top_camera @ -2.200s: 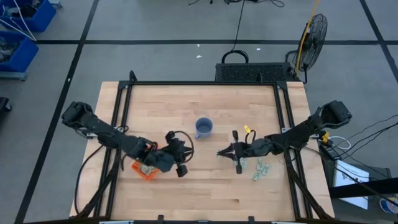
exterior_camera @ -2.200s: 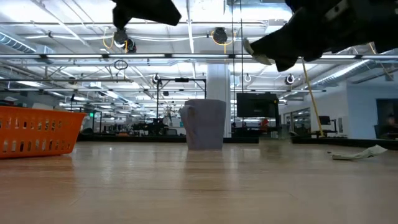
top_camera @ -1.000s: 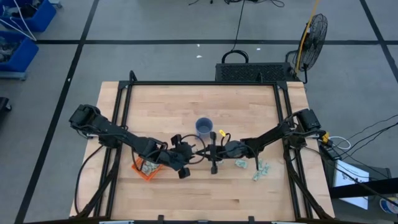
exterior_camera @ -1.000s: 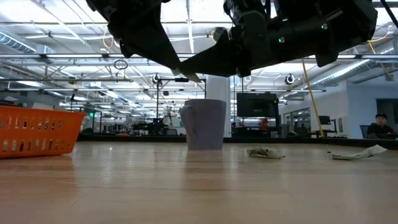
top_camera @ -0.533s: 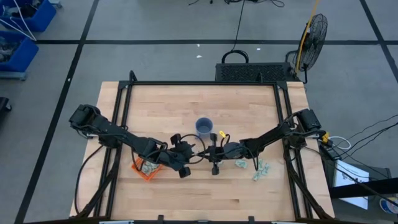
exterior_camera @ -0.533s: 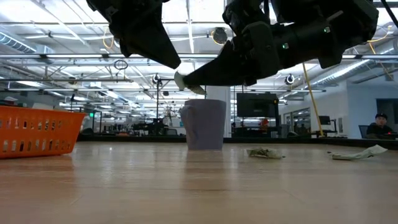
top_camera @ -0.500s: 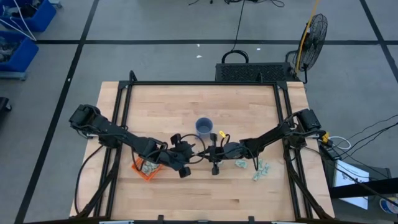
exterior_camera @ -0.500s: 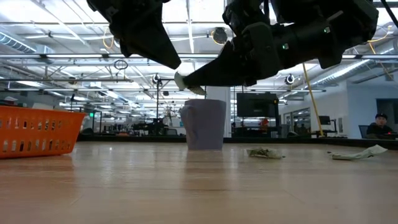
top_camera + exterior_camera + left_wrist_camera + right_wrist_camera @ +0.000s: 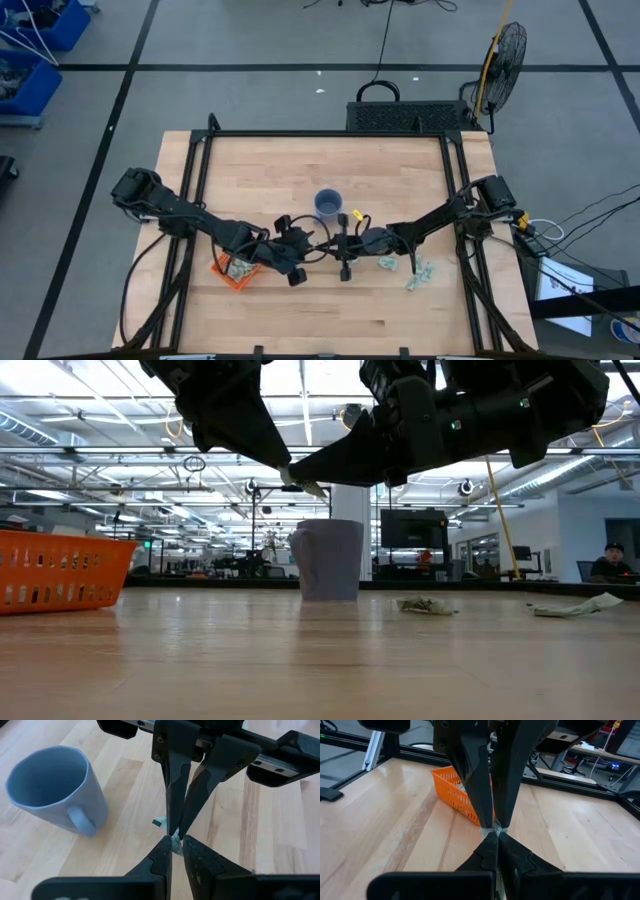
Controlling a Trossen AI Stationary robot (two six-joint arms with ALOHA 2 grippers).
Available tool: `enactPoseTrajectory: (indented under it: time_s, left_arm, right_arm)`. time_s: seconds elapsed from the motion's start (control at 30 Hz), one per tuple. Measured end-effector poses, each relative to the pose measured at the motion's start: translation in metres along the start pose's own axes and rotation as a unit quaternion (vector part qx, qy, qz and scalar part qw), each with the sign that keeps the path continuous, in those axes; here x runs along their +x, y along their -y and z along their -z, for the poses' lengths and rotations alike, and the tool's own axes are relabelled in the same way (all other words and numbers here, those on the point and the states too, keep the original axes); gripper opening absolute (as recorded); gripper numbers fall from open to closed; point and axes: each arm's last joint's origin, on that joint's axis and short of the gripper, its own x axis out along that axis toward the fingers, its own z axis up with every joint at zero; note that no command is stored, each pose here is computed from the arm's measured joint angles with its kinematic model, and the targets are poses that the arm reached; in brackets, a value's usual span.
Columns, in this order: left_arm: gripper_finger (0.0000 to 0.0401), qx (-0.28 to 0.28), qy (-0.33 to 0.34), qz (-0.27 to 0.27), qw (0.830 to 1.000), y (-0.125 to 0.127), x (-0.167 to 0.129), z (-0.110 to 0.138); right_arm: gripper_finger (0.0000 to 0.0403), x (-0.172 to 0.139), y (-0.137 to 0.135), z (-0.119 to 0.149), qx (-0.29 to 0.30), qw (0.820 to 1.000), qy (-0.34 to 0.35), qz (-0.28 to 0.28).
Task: Pick and place Stevia / Truvia into bins
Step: Put the green stevia packet into the orange basket
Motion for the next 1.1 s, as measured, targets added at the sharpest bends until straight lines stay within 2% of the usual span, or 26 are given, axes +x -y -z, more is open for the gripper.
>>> enactPoseTrajectory:
  time_s: [0.47, 0.63, 0.73, 0.87, 1.1]
  left_arm:
    - [0.0050, 0.001, 0.004, -0.002, 1.000, 0.0000, -0.0006, -0.0007]
    - [0.0010, 0.008, 0.004, -0.002, 1.000, -0.0001, -0.0006, -0.0006]
    - [0.0008, 0.009, 0.004, -0.002, 1.000, -0.0001, -0.0006, -0.0006]
    - [0.0004, 0.009, 0.003, -0.002, 1.000, 0.0000, -0.0005, -0.0006]
    - [0.0004, 0.010, 0.001, -0.002, 1.000, 0.0000, 0.0001, 0.0001]
  right_arm:
    - [0.0000, -0.0002, 0.0005, -0.0030, 0.004, 1.000, 0.018, 0.003]
    - [0.0000, -0.0002, 0.0005, -0.0031, 0.005, 1.000, 0.018, 0.004]
    - [0.0001, -0.0002, 0.0005, -0.0031, 0.000, 1.000, 0.018, 0.004]
    - [0.0024, -0.0002, 0.0005, -0.0030, -0.011, 1.000, 0.017, 0.004]
    - [0.0089, 0.0001, 0.0007, -0.0021, -0.011, 1.000, 0.011, 0.004]
